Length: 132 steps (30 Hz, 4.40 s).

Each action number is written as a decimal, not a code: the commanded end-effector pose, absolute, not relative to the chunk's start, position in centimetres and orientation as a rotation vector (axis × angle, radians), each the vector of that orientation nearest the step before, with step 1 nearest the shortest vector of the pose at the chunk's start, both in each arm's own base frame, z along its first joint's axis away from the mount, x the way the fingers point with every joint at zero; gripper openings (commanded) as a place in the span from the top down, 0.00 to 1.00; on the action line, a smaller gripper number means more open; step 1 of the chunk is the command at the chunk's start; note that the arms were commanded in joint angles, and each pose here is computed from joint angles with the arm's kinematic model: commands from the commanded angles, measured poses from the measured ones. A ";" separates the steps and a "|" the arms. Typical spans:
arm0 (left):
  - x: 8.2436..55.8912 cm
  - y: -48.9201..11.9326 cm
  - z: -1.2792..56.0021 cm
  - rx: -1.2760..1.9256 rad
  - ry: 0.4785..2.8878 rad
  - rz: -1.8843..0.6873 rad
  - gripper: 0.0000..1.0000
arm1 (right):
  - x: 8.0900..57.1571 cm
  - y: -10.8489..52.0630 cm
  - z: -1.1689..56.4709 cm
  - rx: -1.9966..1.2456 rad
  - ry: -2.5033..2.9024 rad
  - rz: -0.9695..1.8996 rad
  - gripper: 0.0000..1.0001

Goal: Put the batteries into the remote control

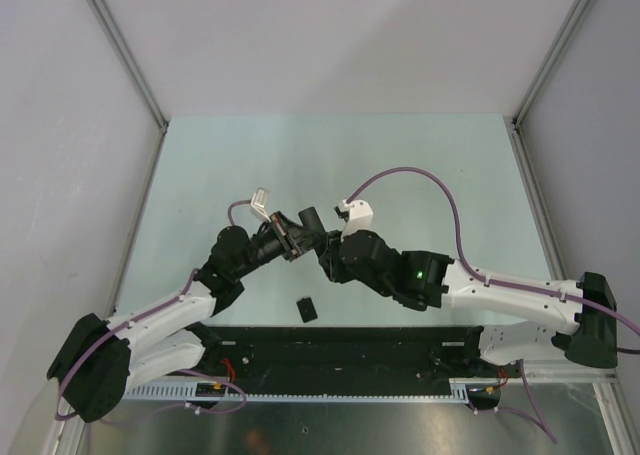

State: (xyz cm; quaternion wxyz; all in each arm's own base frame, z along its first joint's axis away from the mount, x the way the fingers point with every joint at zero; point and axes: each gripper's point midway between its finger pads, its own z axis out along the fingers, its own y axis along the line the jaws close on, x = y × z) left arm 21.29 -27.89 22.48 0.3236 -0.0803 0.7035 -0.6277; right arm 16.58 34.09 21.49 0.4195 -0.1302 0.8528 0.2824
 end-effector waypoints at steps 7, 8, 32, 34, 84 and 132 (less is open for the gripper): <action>21.2 -27.7 30.2 -0.183 1.551 -1.810 1.00 | 14.7 32.9 19.4 -0.393 2.249 0.676 0.70; 21.2 -27.7 30.1 -0.186 1.554 -1.808 1.00 | 14.7 32.8 19.7 -0.389 2.242 0.679 0.69; 21.4 -28.1 29.0 -0.178 1.590 -1.798 1.00 | 16.0 31.6 22.5 -0.319 2.199 0.678 0.44; 21.4 -28.1 29.0 -0.178 1.590 -1.798 1.00 | 16.1 31.5 22.6 -0.311 2.196 0.674 0.45; 20.9 -29.0 28.3 -0.199 1.663 -1.873 1.00 | 18.3 29.8 22.0 -0.398 2.145 0.355 0.45; 20.5 -29.3 27.0 -0.184 1.712 -1.875 1.00 | 21.5 29.7 26.3 -0.389 2.029 0.204 0.37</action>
